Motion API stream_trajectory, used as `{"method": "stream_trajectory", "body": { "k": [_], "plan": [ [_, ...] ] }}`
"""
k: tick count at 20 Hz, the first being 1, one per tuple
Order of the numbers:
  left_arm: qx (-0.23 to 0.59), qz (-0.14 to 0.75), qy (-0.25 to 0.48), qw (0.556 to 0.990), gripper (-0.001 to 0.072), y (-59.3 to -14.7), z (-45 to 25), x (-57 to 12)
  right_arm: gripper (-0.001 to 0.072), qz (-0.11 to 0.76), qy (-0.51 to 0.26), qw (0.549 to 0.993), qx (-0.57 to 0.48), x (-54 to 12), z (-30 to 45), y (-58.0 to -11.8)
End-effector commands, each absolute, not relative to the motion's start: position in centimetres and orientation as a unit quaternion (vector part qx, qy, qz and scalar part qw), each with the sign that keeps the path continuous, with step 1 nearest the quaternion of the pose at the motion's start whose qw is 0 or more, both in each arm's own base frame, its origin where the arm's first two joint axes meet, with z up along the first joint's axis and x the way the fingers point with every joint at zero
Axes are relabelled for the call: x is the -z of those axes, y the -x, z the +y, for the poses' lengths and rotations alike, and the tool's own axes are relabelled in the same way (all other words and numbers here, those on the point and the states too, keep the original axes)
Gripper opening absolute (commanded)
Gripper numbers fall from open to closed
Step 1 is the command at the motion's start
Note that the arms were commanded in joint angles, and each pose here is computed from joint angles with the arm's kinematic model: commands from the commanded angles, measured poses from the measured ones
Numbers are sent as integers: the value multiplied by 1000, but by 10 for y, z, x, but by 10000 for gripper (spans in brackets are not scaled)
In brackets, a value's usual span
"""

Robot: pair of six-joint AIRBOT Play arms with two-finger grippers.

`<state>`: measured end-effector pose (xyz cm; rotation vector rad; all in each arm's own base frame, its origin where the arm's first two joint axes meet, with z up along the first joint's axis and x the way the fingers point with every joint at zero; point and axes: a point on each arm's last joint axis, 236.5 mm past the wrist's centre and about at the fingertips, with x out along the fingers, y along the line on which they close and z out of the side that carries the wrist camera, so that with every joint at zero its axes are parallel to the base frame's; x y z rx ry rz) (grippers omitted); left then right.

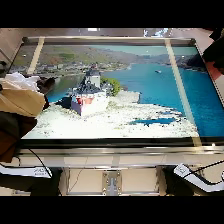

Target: Fold the shirts.

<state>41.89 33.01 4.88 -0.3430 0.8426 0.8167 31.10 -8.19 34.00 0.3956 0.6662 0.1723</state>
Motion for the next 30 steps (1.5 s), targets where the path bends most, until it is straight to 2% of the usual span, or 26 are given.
{"method": "stream_trajectory", "body": {
  "k": [1,2,3,6,9,12,15,18,20,22,24,25,26,27,30],
  "plan": [
    [-355,380,232,822,629,-443,320,-21,15,324,-193,922,-84,-340,-82,-311],
    [-349,380,245,821,390,-447,315,-16,15,324,-193,922,-84,-340,-82,-311],
    [-346,381,249,821,27,-449,312,-14,16,324,-193,922,-84,-340,-82,-311],
    [-332,380,223,834,15,-450,307,-31,15,324,-193,922,-84,-340,-82,-311],
    [-332,338,216,853,14,-446,303,-82,15,324,-193,922,-84,-340,-82,-311],
    [-316,298,241,868,14,-439,284,-132,16,327,-154,929,-84,-337,-87,-310],
    [-233,266,246,902,14,-449,232,-182,16,326,-154,929,-85,-337,-87,-310],
    [-114,237,245,933,14,-467,145,-230,15,322,-154,930,-84,-338,-88,-311],
    [-14,227,219,949,14,-475,65,-256,16,281,-156,944,-76,-354,-93,-324],
    [81,235,184,951,13,-474,-22,-265,15,240,-196,948,-70,-373,-94,-334],
    [167,260,158,938,14,-467,-110,-256,38,227,-202,949,-80,-380,-90,-337],
    [205,275,147,928,14,-461,-149,-247,86,228,-201,949,-81,-379,-89,-339],
    [242,295,135,914,14,-453,-191,-233,225,232,-201,947,-92,-377,-83,-341],
    [274,315,124,900,14,-444,-228,-217,256,241,-198,944,-111,-374,-71,-345],
    [346,384,86,852,15,-412,-323,-151,243,267,-177,927,-193,-359,-10,-363]
  ]
}}
